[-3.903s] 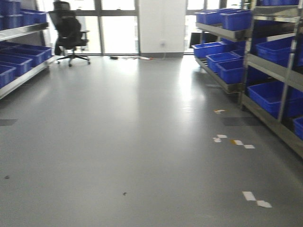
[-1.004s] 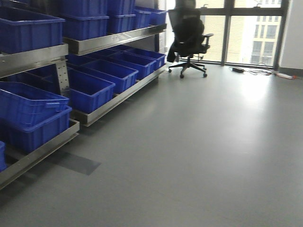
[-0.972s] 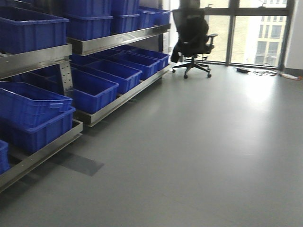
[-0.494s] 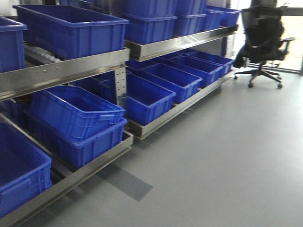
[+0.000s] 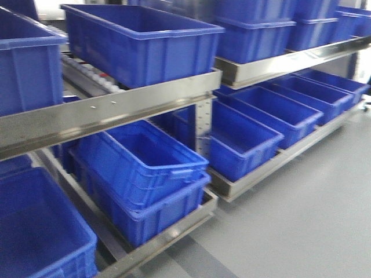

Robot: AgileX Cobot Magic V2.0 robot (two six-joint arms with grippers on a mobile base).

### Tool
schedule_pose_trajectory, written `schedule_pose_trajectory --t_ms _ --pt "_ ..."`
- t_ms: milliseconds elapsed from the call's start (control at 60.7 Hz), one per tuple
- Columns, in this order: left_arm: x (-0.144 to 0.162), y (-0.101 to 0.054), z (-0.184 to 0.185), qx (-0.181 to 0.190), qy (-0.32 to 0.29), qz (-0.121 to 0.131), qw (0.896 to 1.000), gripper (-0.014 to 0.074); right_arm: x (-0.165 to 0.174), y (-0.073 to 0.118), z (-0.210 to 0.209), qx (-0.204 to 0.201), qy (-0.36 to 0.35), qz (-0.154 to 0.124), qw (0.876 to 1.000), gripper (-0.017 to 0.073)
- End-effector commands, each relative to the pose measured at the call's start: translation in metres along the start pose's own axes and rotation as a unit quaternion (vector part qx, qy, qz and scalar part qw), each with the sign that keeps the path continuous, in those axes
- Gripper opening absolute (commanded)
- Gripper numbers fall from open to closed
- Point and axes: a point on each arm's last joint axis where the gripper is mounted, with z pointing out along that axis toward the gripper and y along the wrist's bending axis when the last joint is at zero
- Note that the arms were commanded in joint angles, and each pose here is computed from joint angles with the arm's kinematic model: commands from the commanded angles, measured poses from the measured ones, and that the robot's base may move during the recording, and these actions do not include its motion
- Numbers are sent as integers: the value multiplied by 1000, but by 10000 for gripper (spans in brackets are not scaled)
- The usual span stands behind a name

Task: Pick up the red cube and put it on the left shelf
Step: 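Drive the base up to the shelf rack of blue crates, then lower the red cube with the right gripper into the blue crate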

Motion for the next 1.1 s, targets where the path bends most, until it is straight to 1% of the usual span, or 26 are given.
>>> schedule_pose_trajectory --t_ms 0,1087 --pt "-1 0 0 1 -41 -3 999 102 -15 2 -2 -4 -51 -6 999 226" --pt "-1 0 0 0 -41 -3 999 102 -15 2 -2 -5 -51 -6 999 226"
